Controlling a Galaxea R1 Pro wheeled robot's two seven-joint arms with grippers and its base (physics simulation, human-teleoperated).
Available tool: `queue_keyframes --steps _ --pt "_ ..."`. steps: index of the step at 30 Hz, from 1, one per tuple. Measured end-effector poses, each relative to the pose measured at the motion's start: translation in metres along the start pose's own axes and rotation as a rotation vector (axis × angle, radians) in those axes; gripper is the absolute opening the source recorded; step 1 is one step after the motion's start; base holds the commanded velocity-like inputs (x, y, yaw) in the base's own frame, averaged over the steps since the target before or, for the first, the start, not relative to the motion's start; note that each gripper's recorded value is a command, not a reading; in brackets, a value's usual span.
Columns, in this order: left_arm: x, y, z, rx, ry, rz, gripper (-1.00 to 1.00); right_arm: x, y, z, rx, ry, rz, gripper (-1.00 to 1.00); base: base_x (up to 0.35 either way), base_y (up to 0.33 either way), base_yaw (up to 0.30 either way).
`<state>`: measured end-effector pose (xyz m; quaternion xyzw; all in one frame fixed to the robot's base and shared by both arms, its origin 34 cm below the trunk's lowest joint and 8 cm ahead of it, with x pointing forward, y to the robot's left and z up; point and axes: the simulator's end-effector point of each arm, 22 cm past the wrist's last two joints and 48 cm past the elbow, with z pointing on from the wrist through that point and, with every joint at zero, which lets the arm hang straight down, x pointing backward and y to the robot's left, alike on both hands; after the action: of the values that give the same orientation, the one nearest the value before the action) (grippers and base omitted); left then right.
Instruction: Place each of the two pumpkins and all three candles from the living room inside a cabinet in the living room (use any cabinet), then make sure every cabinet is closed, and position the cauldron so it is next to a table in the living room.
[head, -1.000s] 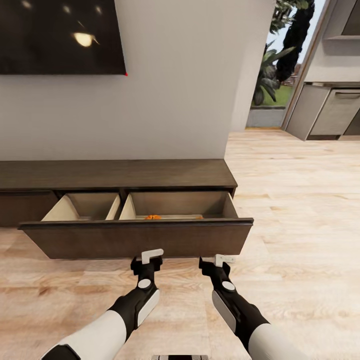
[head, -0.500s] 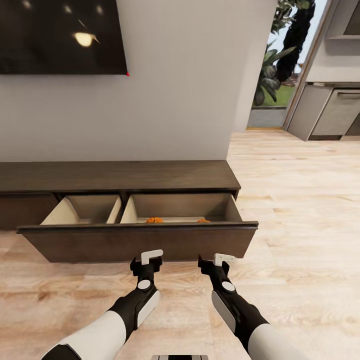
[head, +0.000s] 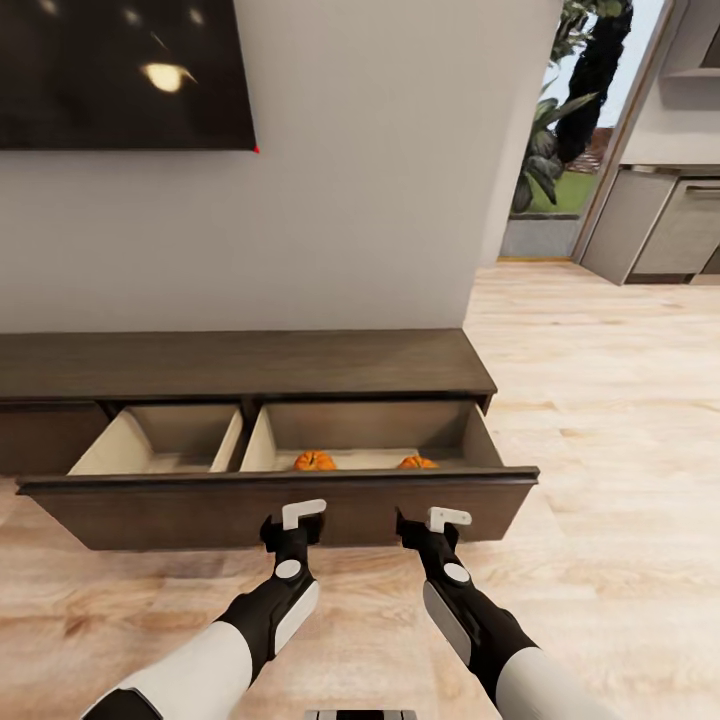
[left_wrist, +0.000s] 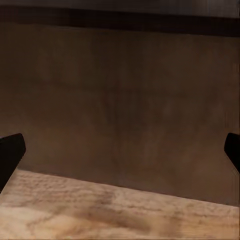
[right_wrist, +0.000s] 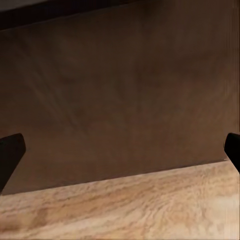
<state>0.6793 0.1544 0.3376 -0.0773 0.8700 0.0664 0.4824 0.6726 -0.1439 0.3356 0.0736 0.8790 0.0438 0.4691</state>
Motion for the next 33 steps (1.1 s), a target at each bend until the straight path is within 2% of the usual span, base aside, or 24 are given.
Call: queue_keyframes --steps 5,16,26,33 --pt "-0.0002 -0.0001 -0.0001 0.0 0.0 0.0 1.0 -0.0005 0.0002 -0.0001 0.0 -0.001 0.0 1.0 0.306 0.0 0.0" --pt "0.0007 -0.0004 -0.0001 0.001 0.002 0.001 1.0 -0.0006 0.0 0.0001 0.0 -0.001 0.001 1.0 0.13 0.028 0.0" --pt "0.0016 -0.0001 -0.0003 0.0 0.005 -0.003 1.0 -0.0006 0.0004 -0.0001 -0.001 -0.001 0.0 1.0 0.286 0.127 0.0" --pt "0.0011 0.0 -0.0002 0.0 0.003 -0.002 1.0 -0.0007 0.0003 -0.0001 -0.001 -0.001 0.0 1.0 0.279 0.019 0.0"
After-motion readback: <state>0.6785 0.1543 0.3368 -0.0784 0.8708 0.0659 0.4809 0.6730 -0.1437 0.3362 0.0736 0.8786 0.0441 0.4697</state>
